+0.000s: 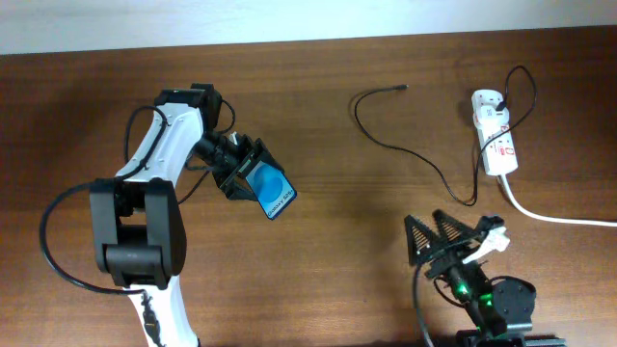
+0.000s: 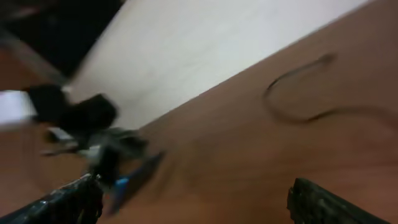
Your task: Plug charger to phone and switch on socket
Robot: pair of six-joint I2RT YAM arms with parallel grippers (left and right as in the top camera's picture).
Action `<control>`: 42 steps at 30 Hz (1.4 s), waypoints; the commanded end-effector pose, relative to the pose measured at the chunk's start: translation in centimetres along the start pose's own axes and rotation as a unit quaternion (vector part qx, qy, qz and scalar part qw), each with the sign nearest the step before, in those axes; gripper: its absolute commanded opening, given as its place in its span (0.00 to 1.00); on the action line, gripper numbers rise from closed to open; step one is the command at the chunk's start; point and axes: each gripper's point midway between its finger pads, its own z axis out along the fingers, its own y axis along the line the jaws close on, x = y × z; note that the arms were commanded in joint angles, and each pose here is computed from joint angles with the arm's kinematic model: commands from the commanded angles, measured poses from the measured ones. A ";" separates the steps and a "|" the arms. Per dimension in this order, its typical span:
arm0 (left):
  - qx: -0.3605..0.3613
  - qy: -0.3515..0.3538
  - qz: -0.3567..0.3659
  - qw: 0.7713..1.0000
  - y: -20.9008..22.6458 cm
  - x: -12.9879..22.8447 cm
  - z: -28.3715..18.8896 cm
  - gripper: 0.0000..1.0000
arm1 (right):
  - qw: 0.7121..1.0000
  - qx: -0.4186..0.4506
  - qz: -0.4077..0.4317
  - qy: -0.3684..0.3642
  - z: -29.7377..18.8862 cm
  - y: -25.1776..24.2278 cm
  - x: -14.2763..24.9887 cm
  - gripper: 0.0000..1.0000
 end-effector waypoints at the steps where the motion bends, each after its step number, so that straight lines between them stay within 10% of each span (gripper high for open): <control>1: 0.021 0.005 0.014 1.000 -1.1 0.1 -0.3 0.62 | 0.994 -0.040 0.090 0.042 -0.1 1.4 1.4 0.98; 13: 0.075 0.045 0.012 0.996 -2.9 1.6 -0.6 0.63 | 0.970 0.122 0.161 0.134 -2.2 3.2 -1.3 0.98; 17: 0.101 0.060 0.024 0.993 -3.7 2.1 -0.8 0.62 | 0.964 -0.004 0.158 0.215 -0.6 9.6 -2.8 0.98; 25: 0.101 0.060 0.025 0.993 -3.7 2.1 -0.8 0.63 | 0.969 0.038 0.126 0.209 5.1 6.6 -5.0 0.96; 42: 0.101 0.060 0.025 0.993 -3.7 2.1 -0.8 0.64 | 0.958 0.107 -0.010 0.267 16.1 10.9 9.1 0.91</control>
